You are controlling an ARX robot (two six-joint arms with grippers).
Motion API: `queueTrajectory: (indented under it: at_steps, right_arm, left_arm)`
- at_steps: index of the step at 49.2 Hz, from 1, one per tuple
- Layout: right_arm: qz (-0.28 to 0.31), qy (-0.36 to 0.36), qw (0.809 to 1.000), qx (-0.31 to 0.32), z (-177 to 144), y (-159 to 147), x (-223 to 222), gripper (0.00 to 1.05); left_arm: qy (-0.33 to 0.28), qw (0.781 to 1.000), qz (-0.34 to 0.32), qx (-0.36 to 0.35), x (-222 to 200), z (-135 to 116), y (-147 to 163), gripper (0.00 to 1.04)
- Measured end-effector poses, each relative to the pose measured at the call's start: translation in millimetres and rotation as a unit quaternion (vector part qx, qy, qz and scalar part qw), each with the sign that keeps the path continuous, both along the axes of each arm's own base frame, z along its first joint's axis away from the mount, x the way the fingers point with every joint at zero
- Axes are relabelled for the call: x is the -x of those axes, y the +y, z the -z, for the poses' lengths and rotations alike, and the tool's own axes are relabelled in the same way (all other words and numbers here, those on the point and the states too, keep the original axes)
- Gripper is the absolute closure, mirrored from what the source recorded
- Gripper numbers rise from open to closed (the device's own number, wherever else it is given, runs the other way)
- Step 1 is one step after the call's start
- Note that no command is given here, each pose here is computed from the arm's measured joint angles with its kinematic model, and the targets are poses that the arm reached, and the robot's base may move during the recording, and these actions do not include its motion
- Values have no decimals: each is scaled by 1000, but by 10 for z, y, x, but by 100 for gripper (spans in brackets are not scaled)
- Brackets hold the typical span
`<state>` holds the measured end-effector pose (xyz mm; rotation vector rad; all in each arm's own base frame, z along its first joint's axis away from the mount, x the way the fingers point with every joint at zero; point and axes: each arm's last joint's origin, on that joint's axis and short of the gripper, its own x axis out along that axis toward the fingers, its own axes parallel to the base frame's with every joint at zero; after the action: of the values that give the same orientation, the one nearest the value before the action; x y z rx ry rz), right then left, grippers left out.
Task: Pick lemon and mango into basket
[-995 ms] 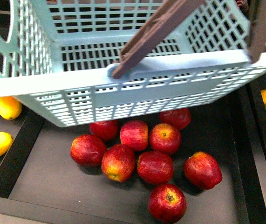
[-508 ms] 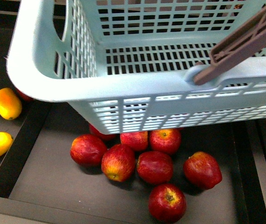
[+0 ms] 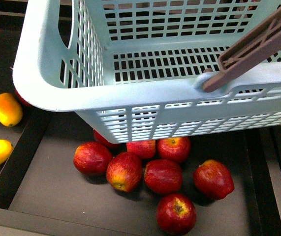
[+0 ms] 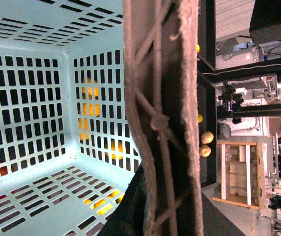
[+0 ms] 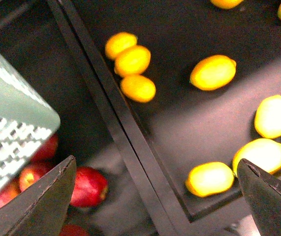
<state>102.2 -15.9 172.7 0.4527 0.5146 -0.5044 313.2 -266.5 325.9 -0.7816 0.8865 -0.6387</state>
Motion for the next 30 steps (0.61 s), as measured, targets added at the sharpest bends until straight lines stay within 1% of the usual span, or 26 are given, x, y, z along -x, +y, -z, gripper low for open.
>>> queueTrajectory:
  at_steps: [4,8,11,14,17,19,21,30]
  right_arm:
    - [35,-42,998,-18,-140,-97,-29,9]
    - [53,-50,997,-25,-171,-174,-56,9]
    - [78,-38,996,-31,-137,-293,-105,9]
    - [109,-18,993,-30,-70,-454,-182,9]
    - [126,-4,991,-38,0,-581,-255,9]
    - [150,22,987,-45,114,-733,-348,9]
    - [161,43,985,-49,216,-851,-448,9]
    - [183,89,978,-45,541,-1226,-960,9]
  left_arm:
    - [-1,1000,-3,-1,-5,3,6,99]
    - [-1,1000,-3,-2,-5,3,6,99]
    - [-1,1000,-3,-1,-5,4,6,99]
    - [0,1000,-3,-1,-5,5,6,99]
    - [0,1000,-2,-1,-3,5,4,99]
    - [0,1000,-2,-1,-3,5,4,99]
    - [0,1000,-2,-1,-3,5,4,99]
    - [0,1000,-2,-2,-4,5,5,99]
